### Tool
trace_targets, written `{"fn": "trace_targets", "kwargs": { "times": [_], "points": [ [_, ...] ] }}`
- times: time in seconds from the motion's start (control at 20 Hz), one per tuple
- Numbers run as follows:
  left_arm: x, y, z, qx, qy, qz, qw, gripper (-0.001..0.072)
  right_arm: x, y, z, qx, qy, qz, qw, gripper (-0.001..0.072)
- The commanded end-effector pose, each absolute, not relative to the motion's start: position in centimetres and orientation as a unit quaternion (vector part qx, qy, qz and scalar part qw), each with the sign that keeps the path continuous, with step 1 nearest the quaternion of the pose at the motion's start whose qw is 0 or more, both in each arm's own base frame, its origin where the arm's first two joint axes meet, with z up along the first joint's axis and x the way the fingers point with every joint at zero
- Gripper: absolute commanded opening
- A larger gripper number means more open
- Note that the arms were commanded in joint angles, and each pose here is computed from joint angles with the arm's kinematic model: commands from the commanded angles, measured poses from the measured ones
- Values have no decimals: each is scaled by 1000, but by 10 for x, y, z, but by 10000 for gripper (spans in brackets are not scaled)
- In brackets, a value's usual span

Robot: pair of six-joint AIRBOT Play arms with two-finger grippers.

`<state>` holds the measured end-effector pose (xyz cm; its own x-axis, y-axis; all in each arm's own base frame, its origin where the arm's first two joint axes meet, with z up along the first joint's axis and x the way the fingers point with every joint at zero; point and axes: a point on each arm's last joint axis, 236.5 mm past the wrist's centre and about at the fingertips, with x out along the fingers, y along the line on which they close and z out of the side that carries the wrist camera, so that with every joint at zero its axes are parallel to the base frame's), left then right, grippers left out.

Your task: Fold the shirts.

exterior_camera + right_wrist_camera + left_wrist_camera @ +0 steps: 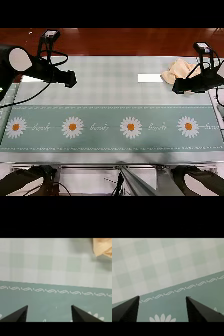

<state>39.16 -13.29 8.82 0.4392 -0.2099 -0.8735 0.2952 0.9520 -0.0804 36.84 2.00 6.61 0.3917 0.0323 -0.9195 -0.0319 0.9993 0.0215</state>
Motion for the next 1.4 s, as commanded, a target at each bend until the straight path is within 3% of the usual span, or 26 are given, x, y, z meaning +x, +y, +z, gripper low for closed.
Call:
{"fn": "trace_targets", "kwargs": {
  "times": [0.0,0.8,1.0,1.15,1.25,1.35],
  "points": [
    [392,-133,88,42,508,-149,847,720,369,20,66,0,551,19,834,608],
    [392,-133,88,42,508,-149,847,720,372,23,68,12,544,19,839,608],
    [393,-133,88,42,507,-149,848,720,416,32,94,33,449,30,892,607],
    [393,-133,88,41,507,-149,848,720,461,0,133,-55,335,-7,941,590],
    [393,-134,88,40,507,-150,848,720,483,-50,138,0,289,-101,952,591],
    [394,-134,88,40,506,-149,849,720,488,-106,100,108,300,-183,930,592]
  ]
}}
